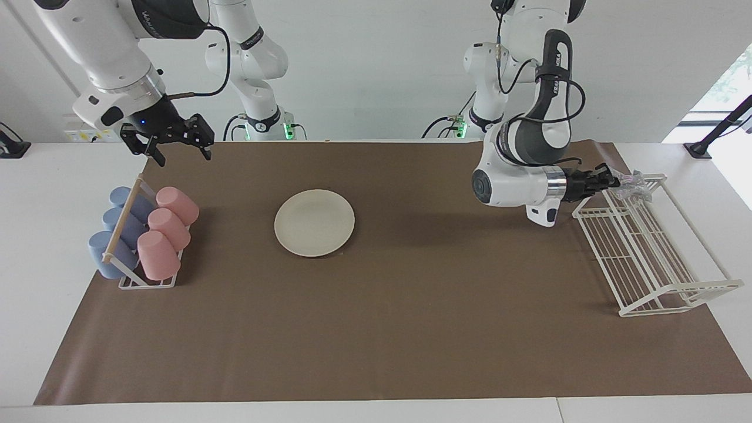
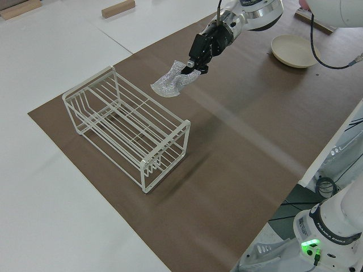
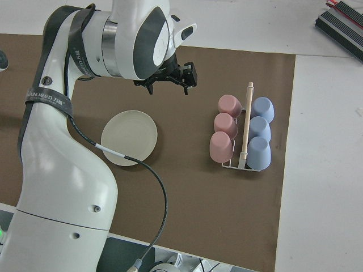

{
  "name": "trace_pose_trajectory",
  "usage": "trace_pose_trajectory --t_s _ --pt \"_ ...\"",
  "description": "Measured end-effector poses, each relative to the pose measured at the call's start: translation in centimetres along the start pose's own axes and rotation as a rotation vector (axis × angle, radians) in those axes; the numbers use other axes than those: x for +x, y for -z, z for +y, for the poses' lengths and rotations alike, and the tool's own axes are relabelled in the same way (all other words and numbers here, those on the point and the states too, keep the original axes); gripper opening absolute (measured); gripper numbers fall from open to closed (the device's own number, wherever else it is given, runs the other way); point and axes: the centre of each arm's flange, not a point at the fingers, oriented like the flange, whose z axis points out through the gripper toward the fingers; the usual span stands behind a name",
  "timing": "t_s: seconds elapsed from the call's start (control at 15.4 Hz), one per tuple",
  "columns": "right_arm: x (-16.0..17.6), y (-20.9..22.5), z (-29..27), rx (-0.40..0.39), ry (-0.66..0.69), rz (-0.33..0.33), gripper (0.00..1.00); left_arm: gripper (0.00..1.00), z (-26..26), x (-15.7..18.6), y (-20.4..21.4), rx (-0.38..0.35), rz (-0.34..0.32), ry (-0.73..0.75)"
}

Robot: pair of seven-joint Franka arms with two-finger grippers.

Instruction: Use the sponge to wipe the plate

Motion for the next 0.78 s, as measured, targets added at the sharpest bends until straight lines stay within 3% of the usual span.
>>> trace_pose_trajectory --t_s 0.32,0.78 --pt "0.0 0.1 0.2 -0.042 -0.006 -0.004 1.0 0.05 -0.3 4.5 -1.9 -0.062 0.025 0.091" --pt "0.0 0.1 -0.2 -0.057 0.001 -0.007 1.0 0.05 1.6 5.1 -3.1 -0.115 0.009 0.179"
